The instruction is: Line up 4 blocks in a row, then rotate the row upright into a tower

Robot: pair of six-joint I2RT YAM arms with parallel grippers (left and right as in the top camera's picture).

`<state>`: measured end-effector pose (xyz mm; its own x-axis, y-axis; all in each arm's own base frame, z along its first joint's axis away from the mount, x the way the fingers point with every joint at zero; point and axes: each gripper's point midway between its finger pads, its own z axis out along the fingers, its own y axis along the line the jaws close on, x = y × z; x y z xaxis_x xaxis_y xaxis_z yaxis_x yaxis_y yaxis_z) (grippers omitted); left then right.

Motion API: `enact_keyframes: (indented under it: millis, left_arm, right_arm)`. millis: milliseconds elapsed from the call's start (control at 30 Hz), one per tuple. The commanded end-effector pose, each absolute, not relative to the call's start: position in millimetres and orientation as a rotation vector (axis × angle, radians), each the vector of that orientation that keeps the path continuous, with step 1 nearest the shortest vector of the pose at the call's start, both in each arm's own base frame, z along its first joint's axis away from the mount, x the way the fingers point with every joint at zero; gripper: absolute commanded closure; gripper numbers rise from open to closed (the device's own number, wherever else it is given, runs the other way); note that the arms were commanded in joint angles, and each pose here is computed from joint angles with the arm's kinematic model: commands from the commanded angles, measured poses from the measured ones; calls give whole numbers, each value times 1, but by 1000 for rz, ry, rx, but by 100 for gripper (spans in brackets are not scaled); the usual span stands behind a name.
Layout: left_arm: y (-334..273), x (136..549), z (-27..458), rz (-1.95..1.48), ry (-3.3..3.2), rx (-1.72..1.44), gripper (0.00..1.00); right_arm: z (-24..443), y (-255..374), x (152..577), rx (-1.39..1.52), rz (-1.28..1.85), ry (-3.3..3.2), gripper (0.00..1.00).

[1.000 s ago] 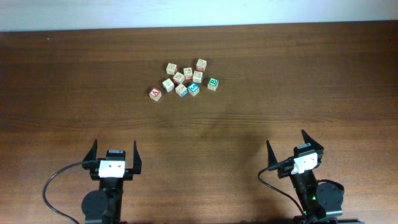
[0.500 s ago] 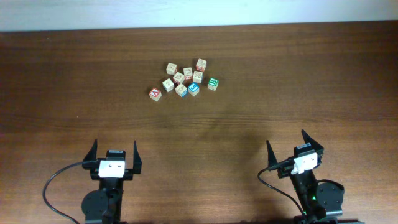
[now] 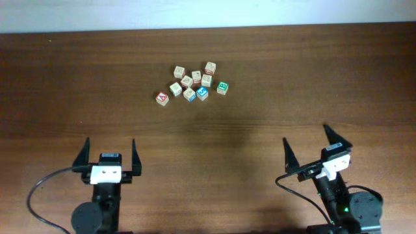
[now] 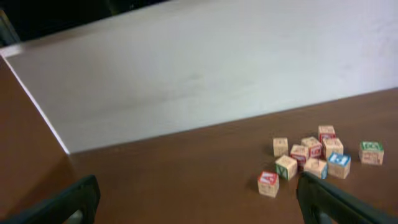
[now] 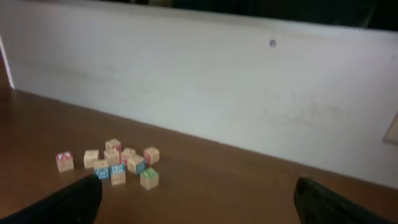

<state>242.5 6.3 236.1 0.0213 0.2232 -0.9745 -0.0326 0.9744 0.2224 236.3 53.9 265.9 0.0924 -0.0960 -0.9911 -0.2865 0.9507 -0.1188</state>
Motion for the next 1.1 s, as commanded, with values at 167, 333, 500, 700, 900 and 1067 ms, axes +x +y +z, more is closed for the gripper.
enact_keyframes:
  millis: [167, 333, 500, 700, 900, 1067]
  left_arm:
    - [1, 295, 306, 116, 1728, 153, 1]
    - [-26, 359, 263, -161, 2284, 209, 1]
    - [-51, 378, 220, -416, 2574, 240, 1]
    - [-50, 384, 221, -410, 2556, 231, 1]
    - [35, 433, 223, 123, 2602, -348, 1]
    - [39, 438, 199, 151, 2649, -405, 1]
  right_arm:
    - [312, 87, 291, -446, 348, 1650, 2]
    - [311, 90, 334, -423, 433, 1950, 2]
    - [292, 104, 353, -495, 564, 2165, 1]
    - [242, 102, 381, -207, 635, 2407, 3]
    - [273, 177, 472, -31, 353, 2444, 12]
    - [140, 210, 513, 242, 320, 2626, 23]
